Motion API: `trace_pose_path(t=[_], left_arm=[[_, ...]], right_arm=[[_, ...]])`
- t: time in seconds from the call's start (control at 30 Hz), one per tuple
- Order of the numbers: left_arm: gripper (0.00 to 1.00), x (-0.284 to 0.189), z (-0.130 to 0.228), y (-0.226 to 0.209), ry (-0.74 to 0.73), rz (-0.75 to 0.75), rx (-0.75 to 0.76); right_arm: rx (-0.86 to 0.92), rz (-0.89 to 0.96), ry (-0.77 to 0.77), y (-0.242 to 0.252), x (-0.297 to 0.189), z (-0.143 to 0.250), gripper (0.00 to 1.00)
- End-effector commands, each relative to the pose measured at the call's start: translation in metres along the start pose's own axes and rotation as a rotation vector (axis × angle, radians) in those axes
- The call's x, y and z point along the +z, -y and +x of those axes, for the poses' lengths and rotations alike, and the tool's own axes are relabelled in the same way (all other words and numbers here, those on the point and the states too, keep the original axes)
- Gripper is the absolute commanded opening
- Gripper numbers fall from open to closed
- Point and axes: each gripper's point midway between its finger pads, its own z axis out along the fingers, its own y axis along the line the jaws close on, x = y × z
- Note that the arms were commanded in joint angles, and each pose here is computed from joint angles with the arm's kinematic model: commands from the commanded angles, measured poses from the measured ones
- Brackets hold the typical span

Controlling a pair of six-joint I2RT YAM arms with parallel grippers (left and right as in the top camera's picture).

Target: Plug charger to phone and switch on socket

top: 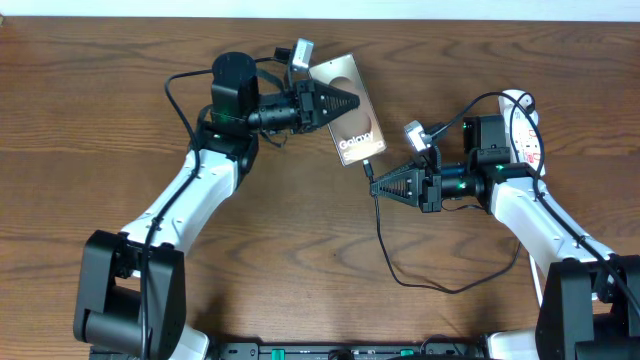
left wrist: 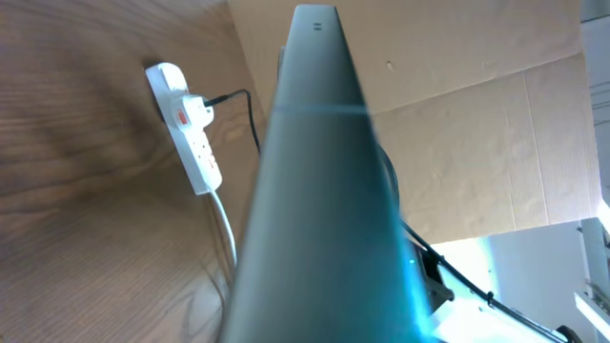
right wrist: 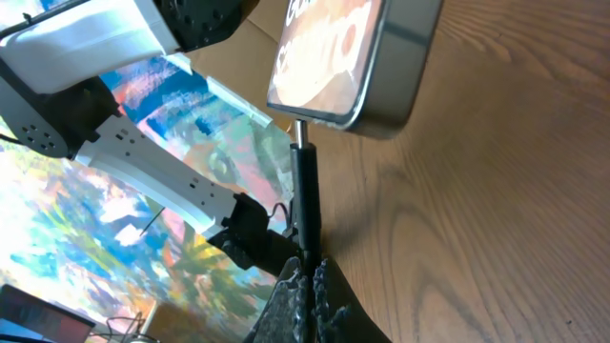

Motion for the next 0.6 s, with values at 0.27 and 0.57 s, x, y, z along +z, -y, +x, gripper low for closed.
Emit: trace_pose_path(t=[0.27,0.57], left_arm=[[0.07,-0.0018,0.0026,0.0196,-0.033,0.044,0.063],[0.08,-0.0018,0.0028,0.0196,-0.034,0.044,0.063]], right_arm=[[-0.024,-0.032,0.003,-0.0074,0.0010,-0.0015,0.01],[-0.039,-0.031,0.004,-0.0071,0.0007,-0.0028,0.01]])
